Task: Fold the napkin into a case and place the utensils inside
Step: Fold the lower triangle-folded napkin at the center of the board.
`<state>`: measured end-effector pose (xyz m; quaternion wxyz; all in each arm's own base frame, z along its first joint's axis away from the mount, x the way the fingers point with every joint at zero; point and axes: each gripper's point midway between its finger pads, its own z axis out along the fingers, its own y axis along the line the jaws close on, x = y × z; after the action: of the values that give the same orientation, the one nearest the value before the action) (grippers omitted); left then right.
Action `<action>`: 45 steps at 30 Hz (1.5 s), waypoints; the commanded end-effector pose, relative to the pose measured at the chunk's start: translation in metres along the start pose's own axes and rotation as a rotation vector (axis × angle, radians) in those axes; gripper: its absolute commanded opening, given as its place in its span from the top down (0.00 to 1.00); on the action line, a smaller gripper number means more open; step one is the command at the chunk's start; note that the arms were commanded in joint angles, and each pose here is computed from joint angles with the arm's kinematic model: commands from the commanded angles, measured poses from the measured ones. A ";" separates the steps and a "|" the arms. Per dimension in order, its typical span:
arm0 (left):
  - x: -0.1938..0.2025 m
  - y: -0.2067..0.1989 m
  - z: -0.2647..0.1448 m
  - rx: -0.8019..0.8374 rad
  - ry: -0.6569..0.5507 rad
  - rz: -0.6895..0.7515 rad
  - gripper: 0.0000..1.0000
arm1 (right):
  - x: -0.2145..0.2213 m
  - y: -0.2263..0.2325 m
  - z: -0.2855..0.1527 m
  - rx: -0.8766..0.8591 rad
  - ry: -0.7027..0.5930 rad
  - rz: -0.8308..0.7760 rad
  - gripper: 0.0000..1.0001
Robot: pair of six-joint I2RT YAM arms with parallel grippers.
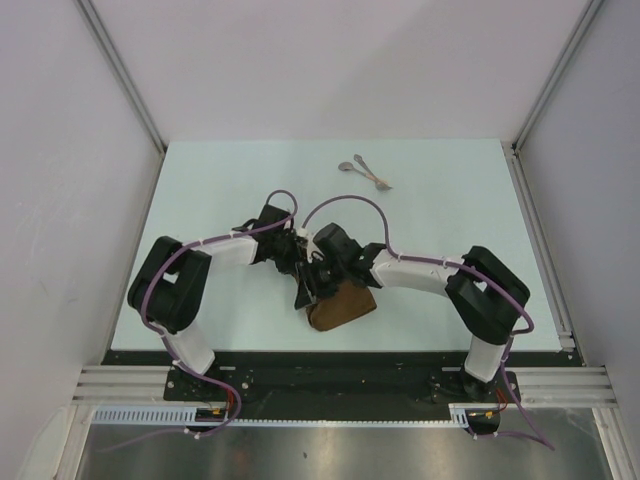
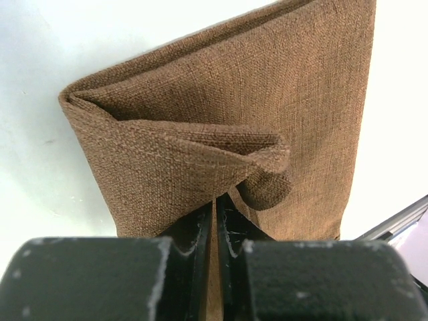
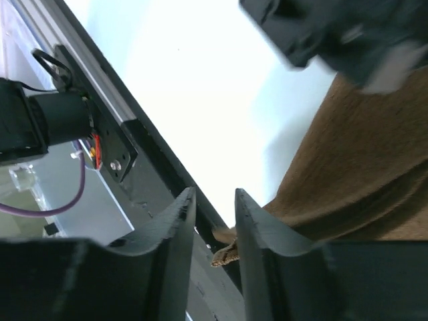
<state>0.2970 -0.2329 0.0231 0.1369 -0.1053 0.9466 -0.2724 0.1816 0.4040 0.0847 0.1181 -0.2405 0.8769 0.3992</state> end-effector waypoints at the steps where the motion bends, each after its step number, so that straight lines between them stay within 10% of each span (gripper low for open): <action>1: -0.009 -0.007 0.002 0.012 -0.036 0.000 0.91 | 0.005 0.000 0.003 0.046 0.007 -0.020 0.68; 28: -0.028 -0.057 -0.053 0.178 -0.099 0.101 0.83 | 0.050 -0.072 -0.010 0.241 -0.031 0.069 0.75; 45: -0.041 -0.024 -0.043 0.069 -0.064 0.036 0.98 | 0.013 -0.067 -0.023 0.219 -0.111 0.072 0.75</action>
<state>0.3144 -0.2209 0.0802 0.1691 -0.0960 0.9309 -0.3091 0.1872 0.3379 0.0287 0.1410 -0.1707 0.9255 0.3072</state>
